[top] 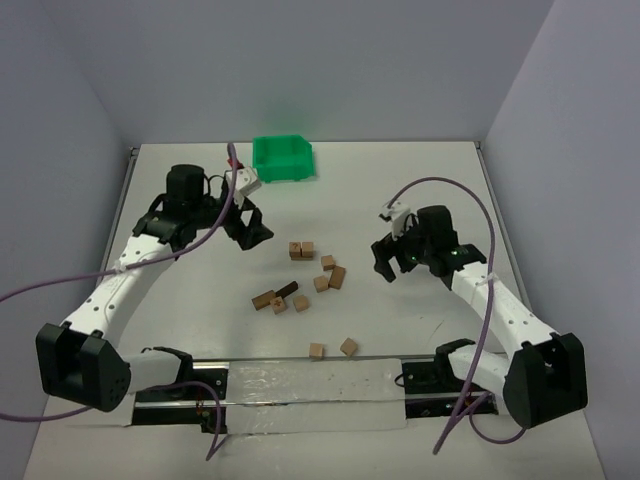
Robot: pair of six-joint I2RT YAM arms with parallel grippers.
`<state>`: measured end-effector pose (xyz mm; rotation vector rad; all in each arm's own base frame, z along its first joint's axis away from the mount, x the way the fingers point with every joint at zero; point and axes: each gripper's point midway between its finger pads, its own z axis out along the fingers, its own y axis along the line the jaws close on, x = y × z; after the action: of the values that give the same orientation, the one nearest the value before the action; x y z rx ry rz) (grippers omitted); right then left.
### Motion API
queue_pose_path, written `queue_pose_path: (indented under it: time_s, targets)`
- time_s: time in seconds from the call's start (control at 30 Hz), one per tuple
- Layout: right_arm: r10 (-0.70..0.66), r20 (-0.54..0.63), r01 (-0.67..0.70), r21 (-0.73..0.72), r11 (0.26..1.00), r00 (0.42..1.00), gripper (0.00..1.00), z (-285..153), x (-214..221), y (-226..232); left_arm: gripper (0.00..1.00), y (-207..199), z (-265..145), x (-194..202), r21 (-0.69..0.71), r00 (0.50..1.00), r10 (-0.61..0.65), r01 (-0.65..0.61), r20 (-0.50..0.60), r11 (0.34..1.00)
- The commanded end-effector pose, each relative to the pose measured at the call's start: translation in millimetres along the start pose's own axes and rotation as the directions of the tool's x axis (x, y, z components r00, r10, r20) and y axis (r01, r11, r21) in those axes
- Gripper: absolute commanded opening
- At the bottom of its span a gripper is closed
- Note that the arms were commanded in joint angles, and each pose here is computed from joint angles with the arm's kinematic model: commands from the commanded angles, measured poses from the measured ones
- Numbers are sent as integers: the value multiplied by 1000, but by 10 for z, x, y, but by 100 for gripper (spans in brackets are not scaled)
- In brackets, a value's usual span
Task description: Build the wood block tower
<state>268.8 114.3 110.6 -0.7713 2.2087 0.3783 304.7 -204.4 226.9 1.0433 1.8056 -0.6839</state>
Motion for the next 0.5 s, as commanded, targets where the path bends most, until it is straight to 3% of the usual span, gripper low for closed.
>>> queue_pose_path:
  time_s: [0.0, 0.2, 0.47]
  targets:
    - [-176, 107, 189, -121, 975, 978, 86, 12, -436, 329, 99, -108, -225, -145, 34, 994, -75, 73, 80, 997]
    - [-370, 162, 402, -274, 874, 915, 64, 149, -605, 777, 99, -263, -400, -99, 158, 990, -105, 89, 94, 983]
    - [-568, 114, 564, -377, 734, 815, 56, 536, -492, 1059, 99, -210, -481, -148, 209, 977, -167, 138, 131, 968]
